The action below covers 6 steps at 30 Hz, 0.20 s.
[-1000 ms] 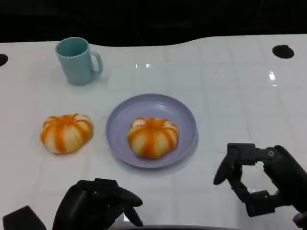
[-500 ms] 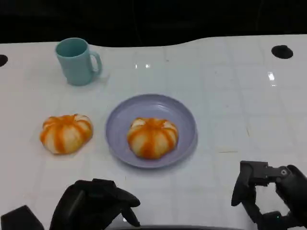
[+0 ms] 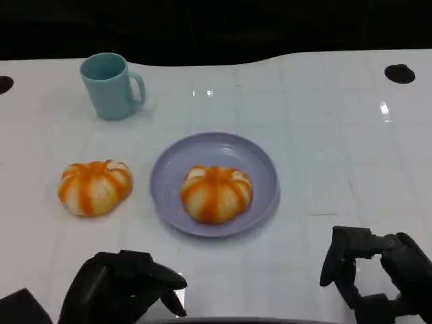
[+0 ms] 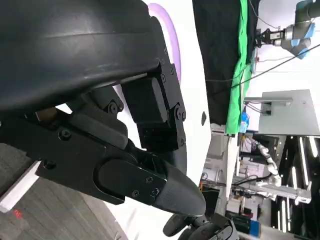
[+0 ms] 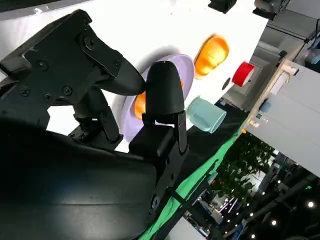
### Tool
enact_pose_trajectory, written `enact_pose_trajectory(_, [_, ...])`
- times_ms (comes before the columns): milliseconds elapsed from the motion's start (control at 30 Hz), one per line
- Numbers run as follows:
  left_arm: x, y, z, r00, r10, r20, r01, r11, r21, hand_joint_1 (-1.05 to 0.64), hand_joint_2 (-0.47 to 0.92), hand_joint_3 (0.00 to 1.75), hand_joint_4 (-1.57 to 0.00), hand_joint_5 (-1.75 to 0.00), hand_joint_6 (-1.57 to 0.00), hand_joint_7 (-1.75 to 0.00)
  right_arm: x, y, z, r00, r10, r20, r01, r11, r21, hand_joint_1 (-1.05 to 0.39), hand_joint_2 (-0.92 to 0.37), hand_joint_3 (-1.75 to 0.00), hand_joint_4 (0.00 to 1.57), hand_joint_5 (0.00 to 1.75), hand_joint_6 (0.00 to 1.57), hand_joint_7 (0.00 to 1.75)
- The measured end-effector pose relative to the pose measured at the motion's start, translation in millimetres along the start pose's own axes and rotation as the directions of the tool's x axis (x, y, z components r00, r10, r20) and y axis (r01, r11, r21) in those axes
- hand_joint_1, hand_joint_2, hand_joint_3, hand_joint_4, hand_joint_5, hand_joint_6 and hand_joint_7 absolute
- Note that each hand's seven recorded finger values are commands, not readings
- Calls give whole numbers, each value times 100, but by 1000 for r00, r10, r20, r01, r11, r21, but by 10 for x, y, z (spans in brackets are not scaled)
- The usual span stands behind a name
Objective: Grasp the bread from the table and place it into the plate.
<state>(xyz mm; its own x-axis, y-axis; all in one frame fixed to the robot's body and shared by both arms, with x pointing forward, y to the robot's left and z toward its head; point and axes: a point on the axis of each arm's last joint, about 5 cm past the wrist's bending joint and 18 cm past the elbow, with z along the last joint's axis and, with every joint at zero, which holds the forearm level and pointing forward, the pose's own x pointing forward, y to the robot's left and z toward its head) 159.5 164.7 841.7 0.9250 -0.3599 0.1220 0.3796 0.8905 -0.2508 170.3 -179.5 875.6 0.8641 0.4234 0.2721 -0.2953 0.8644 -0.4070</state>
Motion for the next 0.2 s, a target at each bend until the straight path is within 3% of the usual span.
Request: enact_pose_trajectory(200, [0,9,-8,1000,-1,-4,1,1000,-2,-97,92,3,-109,-110,-140,-26,-9,9,-18,1000,-3,-8,3,1000,-2,-17,-35,-135,84,175,81,137])
